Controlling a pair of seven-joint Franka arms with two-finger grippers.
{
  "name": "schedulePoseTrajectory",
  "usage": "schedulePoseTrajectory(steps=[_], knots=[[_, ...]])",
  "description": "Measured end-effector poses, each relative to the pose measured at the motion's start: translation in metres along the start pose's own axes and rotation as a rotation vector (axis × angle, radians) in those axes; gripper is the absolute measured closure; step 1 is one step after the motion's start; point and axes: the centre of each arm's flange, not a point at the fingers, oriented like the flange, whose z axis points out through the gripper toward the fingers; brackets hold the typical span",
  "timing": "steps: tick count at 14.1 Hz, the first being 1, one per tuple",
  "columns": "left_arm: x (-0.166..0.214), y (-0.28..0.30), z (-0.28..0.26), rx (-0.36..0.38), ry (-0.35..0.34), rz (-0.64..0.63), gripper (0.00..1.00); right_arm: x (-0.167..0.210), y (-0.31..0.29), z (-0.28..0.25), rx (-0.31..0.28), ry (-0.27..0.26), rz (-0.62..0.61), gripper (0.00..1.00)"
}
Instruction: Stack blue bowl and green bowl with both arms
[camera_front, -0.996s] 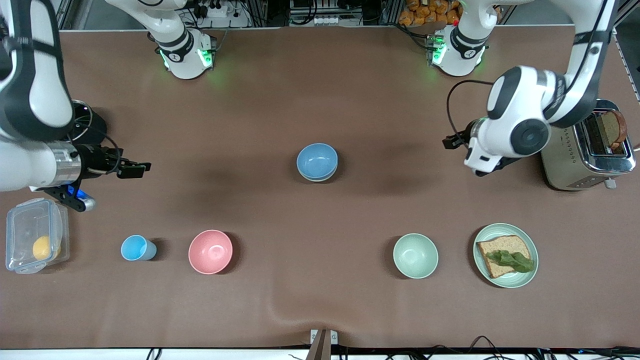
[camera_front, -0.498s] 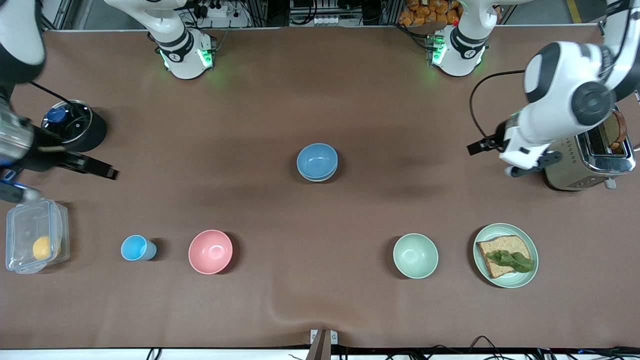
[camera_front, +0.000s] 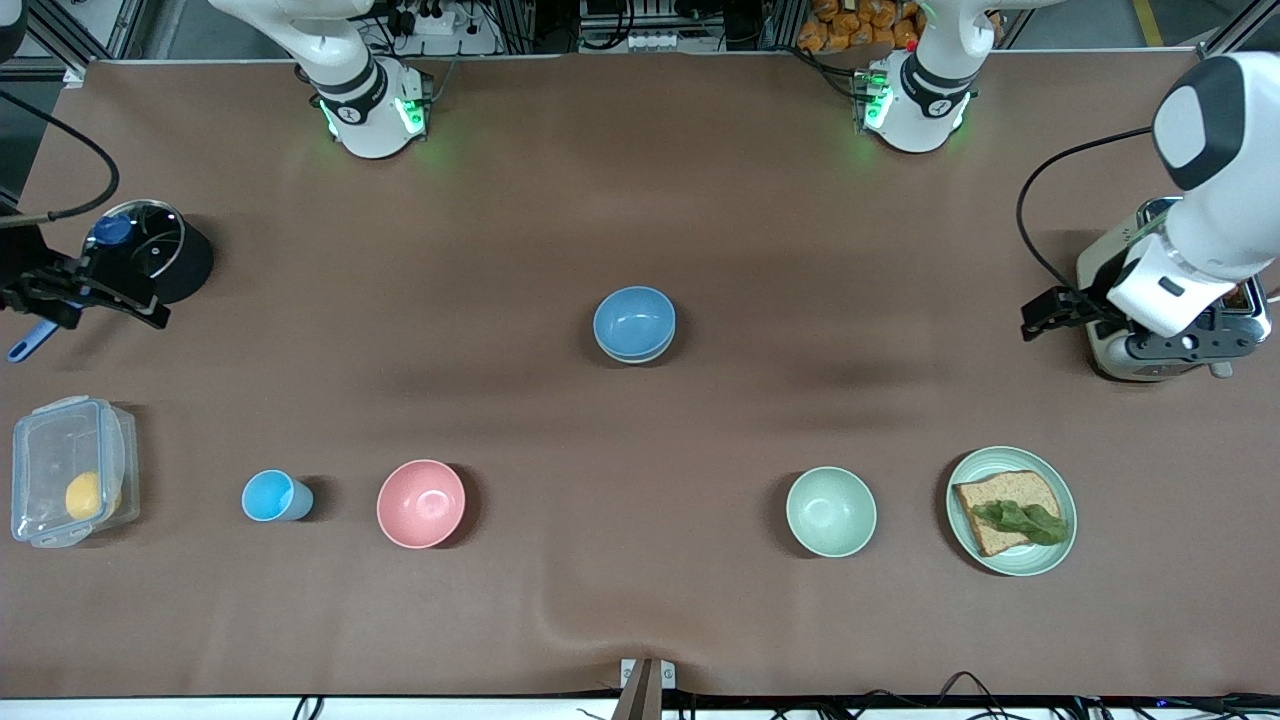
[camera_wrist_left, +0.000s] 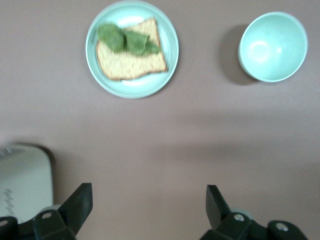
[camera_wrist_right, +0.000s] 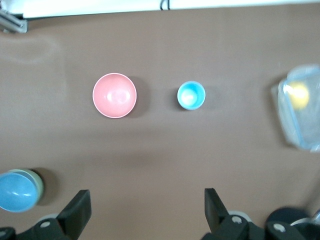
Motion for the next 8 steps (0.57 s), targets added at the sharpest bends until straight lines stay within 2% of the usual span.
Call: schedulePoseTrajectory(steps=[3,8], knots=[[0.012,0.014,-0.035,0.058,0.068,0.075,0.0,-0.003,0.006,0.007,-0.014,-0.012,-0.109,0.0],[0.0,0.08,-0.065,0.061,-0.017,0.192,0.0,-0.019,-0.016,0.005,-0.067,-0.028,-0.178,0.0]])
